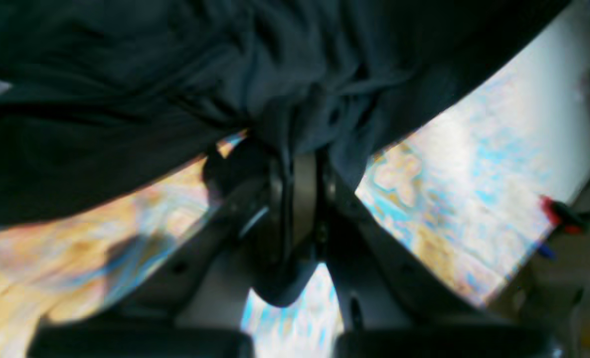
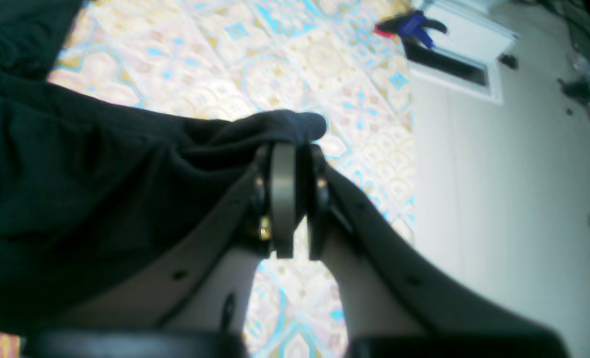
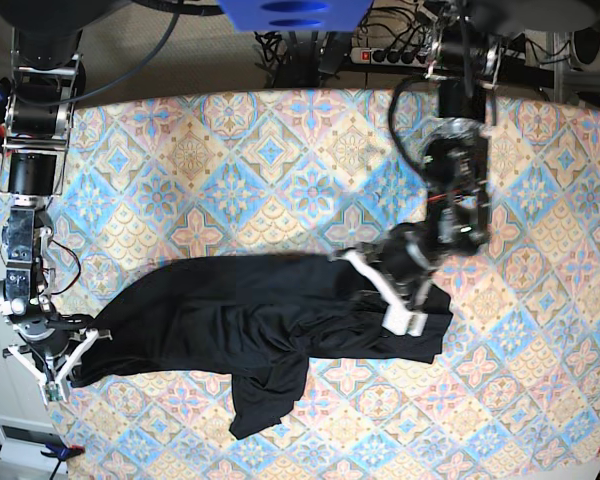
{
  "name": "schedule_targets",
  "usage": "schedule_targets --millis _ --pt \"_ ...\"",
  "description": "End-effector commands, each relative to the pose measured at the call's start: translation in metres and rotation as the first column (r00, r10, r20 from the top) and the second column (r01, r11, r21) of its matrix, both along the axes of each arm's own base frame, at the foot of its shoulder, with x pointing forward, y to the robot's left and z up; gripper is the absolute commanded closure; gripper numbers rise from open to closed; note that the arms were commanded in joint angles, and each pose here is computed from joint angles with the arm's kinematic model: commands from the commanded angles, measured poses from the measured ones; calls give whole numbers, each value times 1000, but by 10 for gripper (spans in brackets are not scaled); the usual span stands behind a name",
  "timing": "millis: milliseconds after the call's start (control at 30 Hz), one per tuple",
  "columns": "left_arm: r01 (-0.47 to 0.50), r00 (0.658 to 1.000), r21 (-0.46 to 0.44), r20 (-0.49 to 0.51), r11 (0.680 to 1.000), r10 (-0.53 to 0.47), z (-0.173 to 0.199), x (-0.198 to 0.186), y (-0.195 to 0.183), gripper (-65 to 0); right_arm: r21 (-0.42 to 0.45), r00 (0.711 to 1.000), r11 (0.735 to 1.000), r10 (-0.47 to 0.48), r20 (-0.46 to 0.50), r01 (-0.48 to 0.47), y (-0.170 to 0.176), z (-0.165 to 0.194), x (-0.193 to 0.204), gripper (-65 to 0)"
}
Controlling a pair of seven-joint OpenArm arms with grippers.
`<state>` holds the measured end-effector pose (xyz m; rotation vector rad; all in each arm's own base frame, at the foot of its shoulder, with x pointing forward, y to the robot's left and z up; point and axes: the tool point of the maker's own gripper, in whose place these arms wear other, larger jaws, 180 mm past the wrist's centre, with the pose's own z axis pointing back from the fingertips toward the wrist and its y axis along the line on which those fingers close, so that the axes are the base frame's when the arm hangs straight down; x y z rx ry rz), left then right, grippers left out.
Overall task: Layout the t-shirt on the table in an organized manner, then fold the t-shirt properly
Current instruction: 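Grasp a sleeve with the left gripper and pull it outward, then stretch the sleeve toward the left gripper while the right holds the hem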
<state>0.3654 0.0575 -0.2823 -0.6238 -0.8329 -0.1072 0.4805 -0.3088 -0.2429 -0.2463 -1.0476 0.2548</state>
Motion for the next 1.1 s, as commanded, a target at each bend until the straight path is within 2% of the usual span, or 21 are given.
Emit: schedule_targets --millis 0,167,267,367,467,600,800,933,1067 --pt "-4 994 -34 105 999 8 38 5 9 0 -4 998 1000 -12 63 12 -10 24 8 0" --pt "6 981 -101 193 995 14 96 -22 54 0 3 999 1000 -27 40 27 -15 15 7 0" --pt "2 981 -128 192 992 23 110 -38 89 -3 1 999 1000 -27 33 27 -15 13 7 0" --pt "-4 984 -116 174 993 25 117 -55 119 -5 1 999 1000 -25 32 25 -14 13 7 0" --pt "11 996 -50 84 999 -7 101 -76 134 -18 1 999 1000 -27 30 27 -15 12 6 0" --pt "53 994 42 -96 998 -49 59 -107 143 -68 -2 999 1000 -26 19 26 -14 9 5 0" --pt "21 968 172 -250 985 23 4 -132 162 -144 -9 994 1000 -27 -105 27 -14 -46 -27 0" --pt "60 959 258 -282 964 16 -21 -132 153 -210 -9 992 1000 -25 -121 24 -13 -55 -35 0" --pt "13 975 318 -215 948 59 -27 -120 156 -250 -10 993 999 -34 -116 33 -18 -53 -35 0"
